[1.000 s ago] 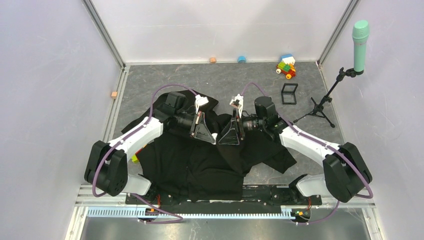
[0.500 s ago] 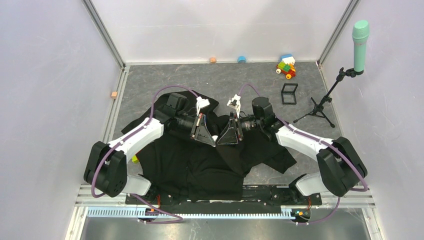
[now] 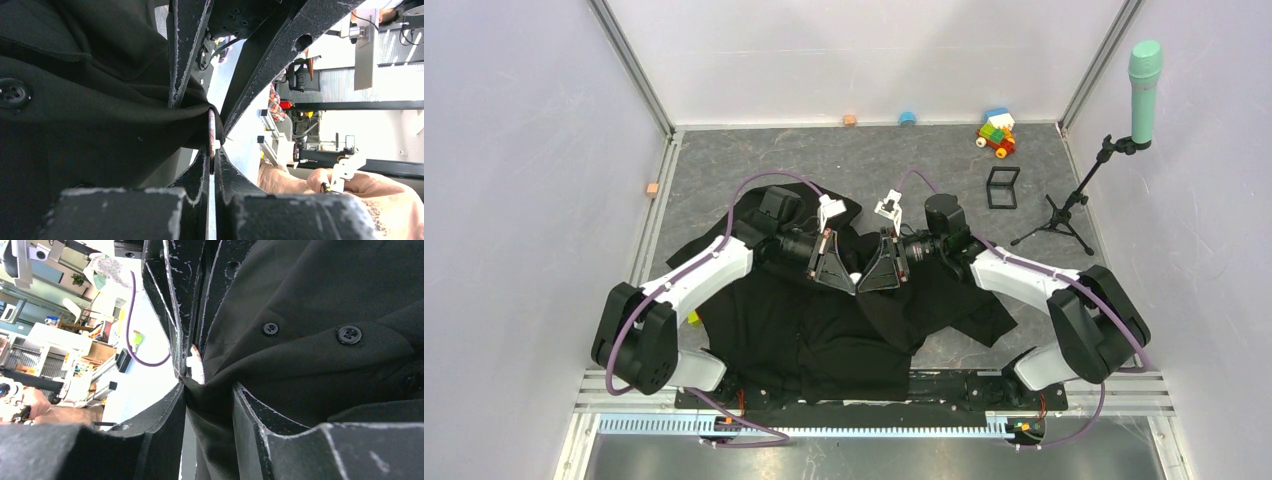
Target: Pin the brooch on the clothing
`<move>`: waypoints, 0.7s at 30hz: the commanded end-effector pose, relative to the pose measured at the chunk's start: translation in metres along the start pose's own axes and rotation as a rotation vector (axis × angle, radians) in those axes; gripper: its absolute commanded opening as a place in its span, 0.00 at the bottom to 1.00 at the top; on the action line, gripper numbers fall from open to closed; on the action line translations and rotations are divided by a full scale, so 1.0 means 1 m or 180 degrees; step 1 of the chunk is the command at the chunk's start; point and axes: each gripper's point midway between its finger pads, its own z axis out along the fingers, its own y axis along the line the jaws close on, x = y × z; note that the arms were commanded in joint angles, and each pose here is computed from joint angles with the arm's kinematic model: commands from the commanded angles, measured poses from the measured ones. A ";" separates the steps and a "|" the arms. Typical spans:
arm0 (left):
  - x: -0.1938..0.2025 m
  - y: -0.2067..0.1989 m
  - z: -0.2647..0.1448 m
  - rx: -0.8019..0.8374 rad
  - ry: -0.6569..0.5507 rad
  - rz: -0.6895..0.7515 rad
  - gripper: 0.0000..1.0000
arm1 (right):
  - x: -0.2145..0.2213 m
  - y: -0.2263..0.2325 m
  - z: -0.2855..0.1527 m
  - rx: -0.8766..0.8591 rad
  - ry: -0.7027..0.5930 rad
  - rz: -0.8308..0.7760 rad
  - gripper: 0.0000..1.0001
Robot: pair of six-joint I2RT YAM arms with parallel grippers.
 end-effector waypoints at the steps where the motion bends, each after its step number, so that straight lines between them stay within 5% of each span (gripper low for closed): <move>1: -0.001 -0.028 -0.002 0.0225 0.0029 0.0314 0.02 | -0.018 0.001 0.004 -0.0022 -0.0089 -0.0125 0.41; 21: 0.000 -0.042 0.005 0.0180 0.0179 0.0461 0.02 | -0.012 -0.013 0.009 0.0023 0.0089 0.0081 0.27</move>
